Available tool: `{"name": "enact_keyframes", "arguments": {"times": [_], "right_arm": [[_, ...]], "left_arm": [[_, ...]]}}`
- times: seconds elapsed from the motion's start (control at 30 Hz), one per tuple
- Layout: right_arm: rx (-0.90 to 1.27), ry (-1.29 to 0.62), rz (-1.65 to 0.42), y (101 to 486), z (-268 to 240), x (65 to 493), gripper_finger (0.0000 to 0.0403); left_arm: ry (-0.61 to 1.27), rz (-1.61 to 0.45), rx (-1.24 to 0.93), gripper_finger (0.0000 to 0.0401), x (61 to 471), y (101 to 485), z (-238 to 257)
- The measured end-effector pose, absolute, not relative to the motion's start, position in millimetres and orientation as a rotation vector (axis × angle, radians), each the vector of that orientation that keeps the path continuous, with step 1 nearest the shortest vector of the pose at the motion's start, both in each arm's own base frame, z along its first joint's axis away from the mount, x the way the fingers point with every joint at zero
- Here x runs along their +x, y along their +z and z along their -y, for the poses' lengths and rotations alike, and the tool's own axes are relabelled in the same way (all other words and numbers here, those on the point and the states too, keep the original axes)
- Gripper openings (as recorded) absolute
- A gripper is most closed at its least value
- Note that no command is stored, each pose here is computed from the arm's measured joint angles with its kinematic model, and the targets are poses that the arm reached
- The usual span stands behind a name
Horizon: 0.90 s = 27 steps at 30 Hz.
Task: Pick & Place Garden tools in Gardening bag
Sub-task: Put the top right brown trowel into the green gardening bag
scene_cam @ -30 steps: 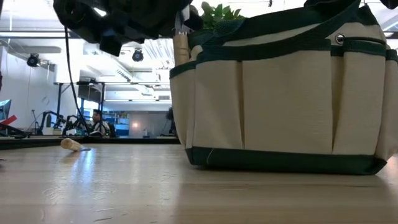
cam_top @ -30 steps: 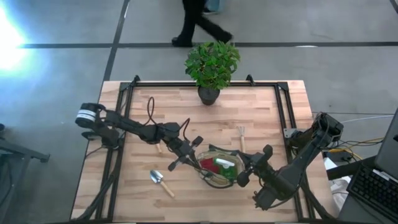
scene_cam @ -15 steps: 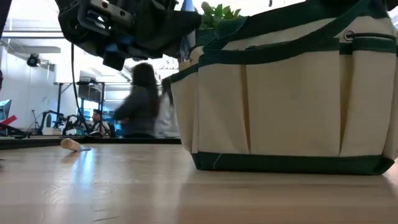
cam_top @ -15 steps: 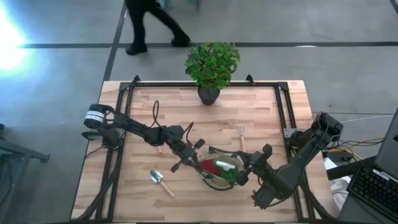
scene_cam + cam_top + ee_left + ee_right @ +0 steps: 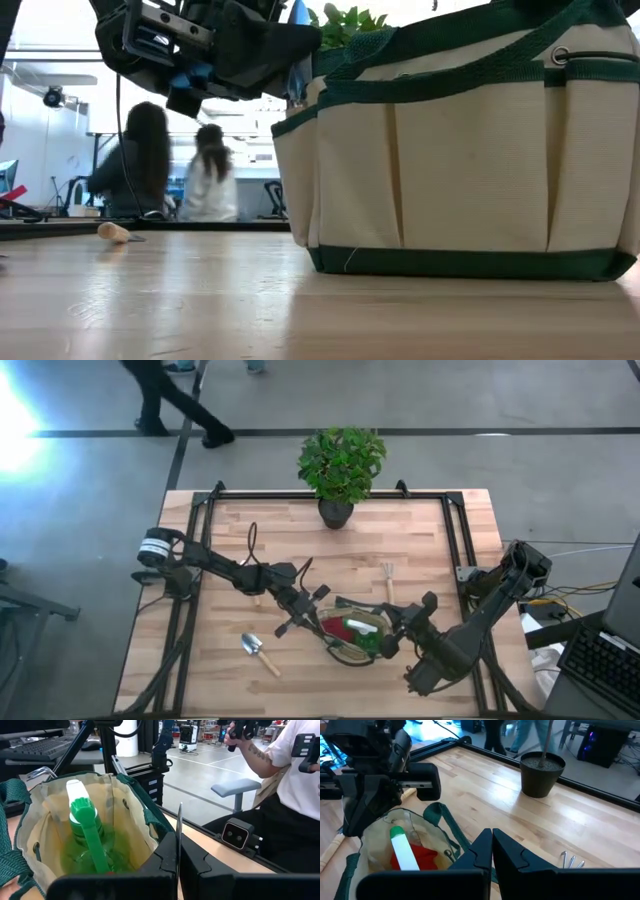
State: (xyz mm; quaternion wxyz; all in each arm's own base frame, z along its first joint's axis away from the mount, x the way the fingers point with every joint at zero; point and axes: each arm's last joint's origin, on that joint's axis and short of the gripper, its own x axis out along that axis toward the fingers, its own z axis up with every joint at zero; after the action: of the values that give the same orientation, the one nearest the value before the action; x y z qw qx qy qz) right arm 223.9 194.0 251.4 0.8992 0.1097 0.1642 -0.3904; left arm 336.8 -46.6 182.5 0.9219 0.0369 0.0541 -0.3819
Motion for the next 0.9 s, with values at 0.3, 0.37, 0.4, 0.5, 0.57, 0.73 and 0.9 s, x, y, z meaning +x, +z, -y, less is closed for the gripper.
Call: {"name": "enact_keyframes", "arguments": {"times": [0.3,0.37,0.4,0.5,0.57,0.73,0.9], "right_arm": [[0.223,-0.805,-0.342,251.3,-194.3,224.2,0.0008],[0.223,-0.804,-0.342,251.3,-194.5,224.0,0.0008],[0.221,-0.804,-0.343,251.3,-194.5,224.1,0.0008],[0.220,-0.803,-0.344,251.3,-194.6,224.3,0.0008],[0.221,-0.803,-0.344,251.3,-194.6,224.3,0.0008],[0.223,-0.802,-0.343,251.3,-194.8,224.5,0.0008],[0.220,-0.801,-0.344,251.3,-194.8,224.5,0.0008]], "left_arm": [[-0.786,-0.118,0.076,0.0010,336.6,181.7,46.7],[-0.785,-0.131,0.068,0.0022,336.4,180.4,46.7],[-0.785,-0.141,0.065,0.0028,336.3,178.6,46.7],[-0.776,-0.143,0.065,0.0041,336.4,178.1,46.5],[-0.774,-0.137,0.067,0.0047,336.5,178.9,46.4],[-0.746,-0.141,0.072,0.0057,337.0,178.5,46.0],[-0.732,-0.139,0.074,0.0091,337.8,179.4,45.7]]}}
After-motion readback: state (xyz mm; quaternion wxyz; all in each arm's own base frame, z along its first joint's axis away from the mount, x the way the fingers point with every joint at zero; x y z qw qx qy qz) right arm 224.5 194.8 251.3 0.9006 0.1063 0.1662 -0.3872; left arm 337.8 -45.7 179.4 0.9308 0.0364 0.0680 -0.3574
